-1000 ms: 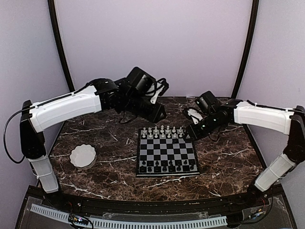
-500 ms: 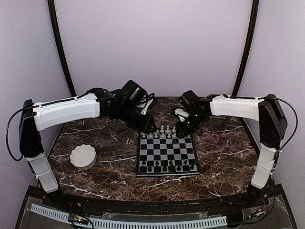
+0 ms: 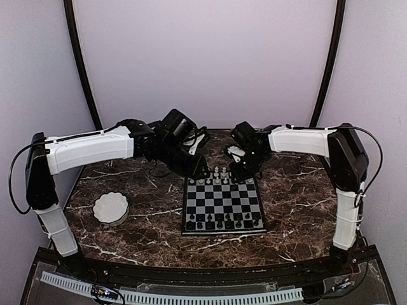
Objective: Set up the chess pieces on the board
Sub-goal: Move the knight on the chessboard.
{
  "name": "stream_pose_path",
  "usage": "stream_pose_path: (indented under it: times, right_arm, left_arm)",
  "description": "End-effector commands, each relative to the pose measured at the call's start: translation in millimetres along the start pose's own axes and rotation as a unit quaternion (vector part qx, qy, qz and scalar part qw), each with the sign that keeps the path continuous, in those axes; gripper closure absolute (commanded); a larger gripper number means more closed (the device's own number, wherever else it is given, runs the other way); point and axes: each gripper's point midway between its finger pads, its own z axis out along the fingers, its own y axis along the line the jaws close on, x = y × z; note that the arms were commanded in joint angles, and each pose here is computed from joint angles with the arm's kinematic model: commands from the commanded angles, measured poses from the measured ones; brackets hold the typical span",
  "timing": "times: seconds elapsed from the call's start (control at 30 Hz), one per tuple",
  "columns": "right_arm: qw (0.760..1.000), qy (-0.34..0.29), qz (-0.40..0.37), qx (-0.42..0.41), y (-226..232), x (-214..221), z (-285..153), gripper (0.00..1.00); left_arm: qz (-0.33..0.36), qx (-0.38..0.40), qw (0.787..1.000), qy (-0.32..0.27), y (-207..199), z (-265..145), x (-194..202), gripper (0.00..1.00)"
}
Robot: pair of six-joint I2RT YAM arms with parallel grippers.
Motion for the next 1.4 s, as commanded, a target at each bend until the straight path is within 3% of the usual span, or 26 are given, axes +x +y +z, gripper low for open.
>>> stream_pose_path:
  times: [0.0,0.73,1.37]
  right_arm:
    - [1.000,0.001,0.005,0.008,-1.5,-7.5,3.1,0.79]
    - [0.999,0.028,0.018,-0.014,4.8,16.7,19.2,0.82]
    - [0.998,0.042,0.021,-0.049,27.0,46.0,1.9,0.90]
  left_arm:
    - [0.000,0.011,1.000,-0.013,-4.4,-11.7,-3.8,0.71]
    - [-0.008,0.011,1.000,-0.006,-2.5,-8.1,1.9,0.71]
    - [-0.024,0.012,1.000,-0.001,3.5,4.0,14.2,0.71]
